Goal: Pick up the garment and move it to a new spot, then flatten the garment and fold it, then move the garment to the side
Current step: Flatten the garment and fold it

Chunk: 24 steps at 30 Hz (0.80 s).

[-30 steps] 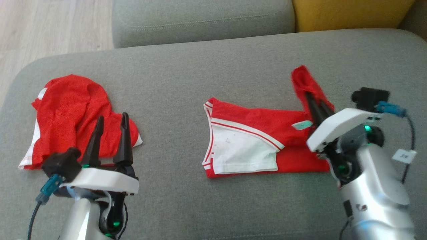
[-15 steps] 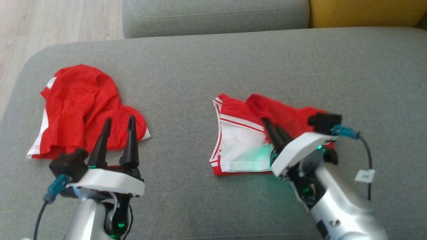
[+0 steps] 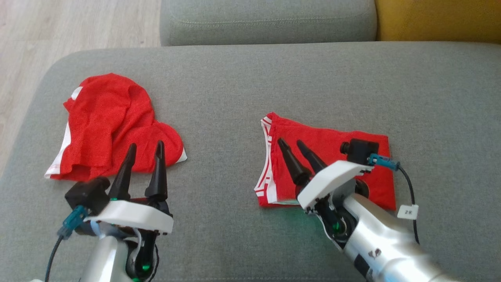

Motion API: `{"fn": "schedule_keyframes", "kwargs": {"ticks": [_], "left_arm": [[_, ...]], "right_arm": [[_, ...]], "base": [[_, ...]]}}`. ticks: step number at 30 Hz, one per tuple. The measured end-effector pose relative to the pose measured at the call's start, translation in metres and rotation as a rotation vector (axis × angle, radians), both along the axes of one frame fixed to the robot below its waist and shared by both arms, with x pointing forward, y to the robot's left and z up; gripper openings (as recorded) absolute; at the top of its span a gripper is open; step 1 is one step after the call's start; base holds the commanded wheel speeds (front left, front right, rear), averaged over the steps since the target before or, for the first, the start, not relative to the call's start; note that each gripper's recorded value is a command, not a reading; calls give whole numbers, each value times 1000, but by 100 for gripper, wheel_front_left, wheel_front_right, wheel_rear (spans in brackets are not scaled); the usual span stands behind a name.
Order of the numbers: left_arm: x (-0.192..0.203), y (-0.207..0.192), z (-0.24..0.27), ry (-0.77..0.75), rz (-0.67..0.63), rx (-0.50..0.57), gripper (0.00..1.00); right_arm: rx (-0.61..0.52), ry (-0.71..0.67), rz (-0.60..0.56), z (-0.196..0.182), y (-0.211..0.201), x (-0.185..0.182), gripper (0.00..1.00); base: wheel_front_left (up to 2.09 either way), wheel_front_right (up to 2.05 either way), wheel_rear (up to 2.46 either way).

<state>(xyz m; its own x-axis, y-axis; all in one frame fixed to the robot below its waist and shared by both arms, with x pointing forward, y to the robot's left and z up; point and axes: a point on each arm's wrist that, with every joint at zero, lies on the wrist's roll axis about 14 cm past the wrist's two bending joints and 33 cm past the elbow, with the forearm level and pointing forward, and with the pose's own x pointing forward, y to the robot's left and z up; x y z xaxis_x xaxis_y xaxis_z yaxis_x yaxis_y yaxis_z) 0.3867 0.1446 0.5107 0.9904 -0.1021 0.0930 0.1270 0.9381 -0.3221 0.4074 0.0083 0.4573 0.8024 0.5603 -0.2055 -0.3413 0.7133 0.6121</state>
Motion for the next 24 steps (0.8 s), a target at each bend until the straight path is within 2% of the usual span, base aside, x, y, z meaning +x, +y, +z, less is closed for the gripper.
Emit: {"fn": "schedule_keyframes", "kwargs": {"ticks": [6,10,14,19,21,24], "left_arm": [[2,-1,-2,6,-3,-2,100],[6,-6,2,-6,-15,-5,100],[9,-14,8,-24,-36,-13,100],[10,-25,12,-35,-64,-15,100],[5,-33,11,-30,-87,-20,100],[0,-39,7,-18,-103,-19,100]], "right_arm": [[-22,-35,-20,8,-5,16,100],[-153,-105,-35,12,-25,31,100],[-276,-177,-90,22,-57,47,100],[-416,-330,-153,51,-107,58,100],[-481,-414,-203,65,-138,51,100],[-531,-442,-241,58,-159,32,100]], "base": [[0,0,0],[0,0,0],[0,0,0],[0,0,0],[0,0,0],[0,0,0]]}}
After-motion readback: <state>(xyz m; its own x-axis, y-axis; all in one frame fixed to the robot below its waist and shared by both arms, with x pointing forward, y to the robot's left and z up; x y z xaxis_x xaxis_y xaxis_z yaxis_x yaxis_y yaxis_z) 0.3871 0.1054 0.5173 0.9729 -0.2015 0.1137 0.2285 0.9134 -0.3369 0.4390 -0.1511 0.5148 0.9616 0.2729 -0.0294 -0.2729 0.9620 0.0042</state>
